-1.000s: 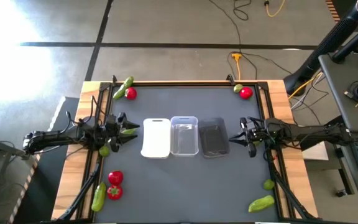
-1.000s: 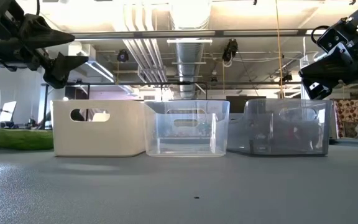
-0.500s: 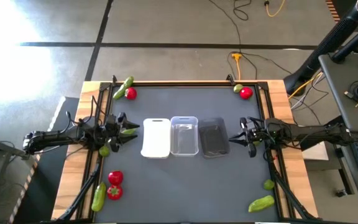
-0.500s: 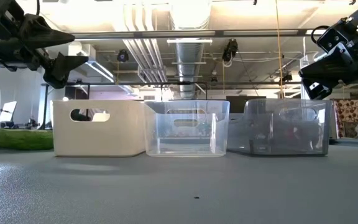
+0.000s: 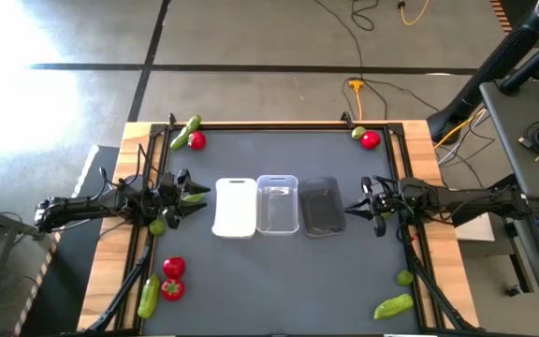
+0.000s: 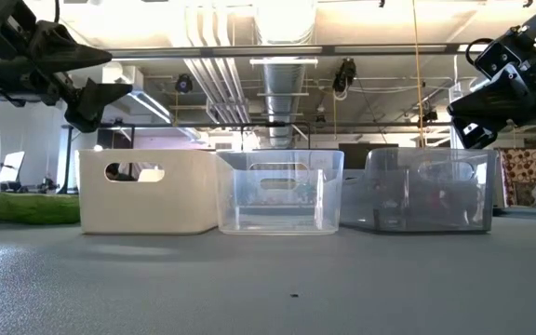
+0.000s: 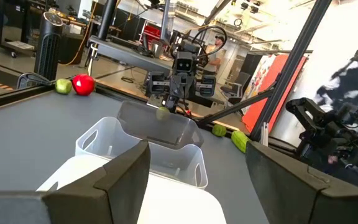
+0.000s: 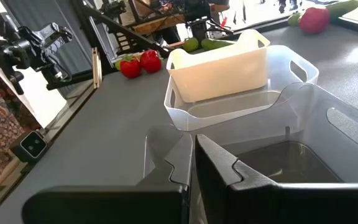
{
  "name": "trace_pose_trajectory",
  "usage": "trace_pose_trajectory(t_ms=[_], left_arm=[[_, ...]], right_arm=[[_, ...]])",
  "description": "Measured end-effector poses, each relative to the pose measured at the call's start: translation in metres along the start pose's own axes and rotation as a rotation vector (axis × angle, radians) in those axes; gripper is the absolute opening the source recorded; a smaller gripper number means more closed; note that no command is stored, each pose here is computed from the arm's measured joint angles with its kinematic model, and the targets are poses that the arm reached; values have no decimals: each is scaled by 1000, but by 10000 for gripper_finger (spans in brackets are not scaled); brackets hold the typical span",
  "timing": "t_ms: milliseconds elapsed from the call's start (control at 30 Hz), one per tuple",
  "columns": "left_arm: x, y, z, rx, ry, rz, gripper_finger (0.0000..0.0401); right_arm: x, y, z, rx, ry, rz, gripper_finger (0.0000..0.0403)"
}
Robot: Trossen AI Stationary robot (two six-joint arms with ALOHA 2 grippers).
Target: Sort produce into baskets
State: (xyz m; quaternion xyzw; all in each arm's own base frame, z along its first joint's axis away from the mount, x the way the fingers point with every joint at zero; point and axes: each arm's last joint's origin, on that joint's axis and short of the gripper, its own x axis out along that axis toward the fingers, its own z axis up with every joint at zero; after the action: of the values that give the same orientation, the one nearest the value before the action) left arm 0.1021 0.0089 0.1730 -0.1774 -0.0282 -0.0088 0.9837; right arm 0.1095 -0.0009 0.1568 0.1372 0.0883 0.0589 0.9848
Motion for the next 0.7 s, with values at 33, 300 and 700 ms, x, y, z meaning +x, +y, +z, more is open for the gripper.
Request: trace_pose_trajectory(t_ms=[33, 300, 700], left_arm=[[0, 0, 0, 0, 0, 0, 246], [0, 0, 0, 0, 0, 0, 246], [0, 0, 0, 0, 0, 0, 246]], right_arm=[[0, 0, 1, 18, -6, 2, 13], [0, 5, 32, 569, -288, 30, 13], [55, 40, 119, 461, -51, 5, 13]])
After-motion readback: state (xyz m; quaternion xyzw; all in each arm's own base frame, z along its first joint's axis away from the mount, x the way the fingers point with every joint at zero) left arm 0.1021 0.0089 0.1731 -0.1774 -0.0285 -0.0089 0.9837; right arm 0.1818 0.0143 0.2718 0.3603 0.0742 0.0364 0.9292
